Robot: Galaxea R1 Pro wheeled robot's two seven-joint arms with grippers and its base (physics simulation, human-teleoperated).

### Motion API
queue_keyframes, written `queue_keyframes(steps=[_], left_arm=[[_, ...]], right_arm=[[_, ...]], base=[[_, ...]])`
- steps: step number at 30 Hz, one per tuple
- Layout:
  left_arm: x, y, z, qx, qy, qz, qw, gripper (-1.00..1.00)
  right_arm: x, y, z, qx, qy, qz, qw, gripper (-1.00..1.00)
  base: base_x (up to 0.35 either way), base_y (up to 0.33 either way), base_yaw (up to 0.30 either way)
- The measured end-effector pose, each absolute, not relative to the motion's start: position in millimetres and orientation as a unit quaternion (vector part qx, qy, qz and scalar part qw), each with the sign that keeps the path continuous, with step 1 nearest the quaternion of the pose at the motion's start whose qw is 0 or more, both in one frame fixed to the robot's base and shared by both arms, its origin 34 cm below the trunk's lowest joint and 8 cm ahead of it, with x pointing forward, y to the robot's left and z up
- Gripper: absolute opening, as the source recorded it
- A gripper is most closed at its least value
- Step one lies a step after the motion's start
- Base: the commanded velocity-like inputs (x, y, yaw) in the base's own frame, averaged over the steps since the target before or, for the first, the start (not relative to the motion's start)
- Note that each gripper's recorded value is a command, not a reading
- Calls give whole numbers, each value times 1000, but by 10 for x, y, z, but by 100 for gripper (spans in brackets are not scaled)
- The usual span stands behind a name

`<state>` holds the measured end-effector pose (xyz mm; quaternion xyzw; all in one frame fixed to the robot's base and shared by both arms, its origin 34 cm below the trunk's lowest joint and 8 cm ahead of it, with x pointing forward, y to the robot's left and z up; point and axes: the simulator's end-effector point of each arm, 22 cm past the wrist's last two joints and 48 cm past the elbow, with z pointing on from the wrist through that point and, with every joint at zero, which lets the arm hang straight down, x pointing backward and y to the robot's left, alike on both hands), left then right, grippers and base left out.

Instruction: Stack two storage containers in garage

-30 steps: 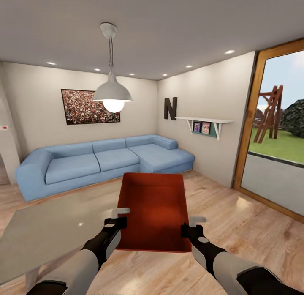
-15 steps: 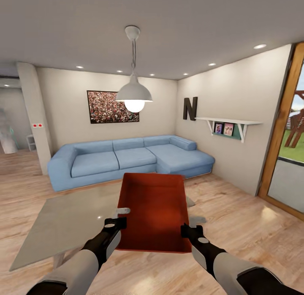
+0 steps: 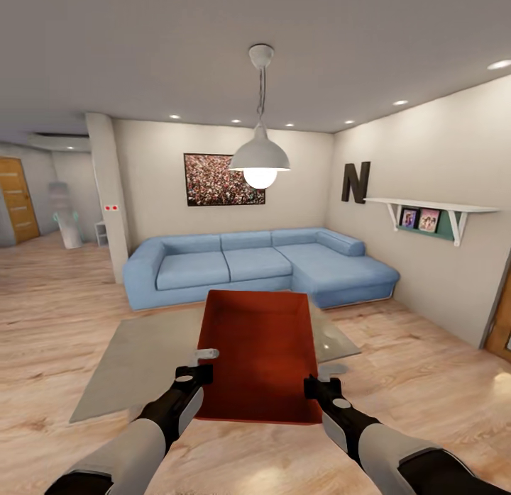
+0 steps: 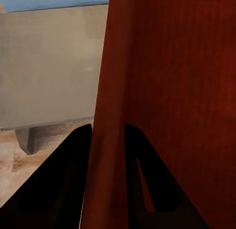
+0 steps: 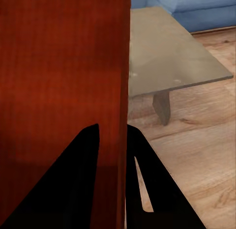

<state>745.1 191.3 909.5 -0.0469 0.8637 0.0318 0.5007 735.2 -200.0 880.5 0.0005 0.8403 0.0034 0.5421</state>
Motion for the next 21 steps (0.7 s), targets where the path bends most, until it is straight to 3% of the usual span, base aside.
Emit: queue_keyframes(steps=[21], left_arm=[[7450, 1912, 9094, -47, 864, 32, 501, -100]], right_arm=[[7351, -2000, 8804, 1, 840, 3, 542, -100]], base=[[0, 0, 300]])
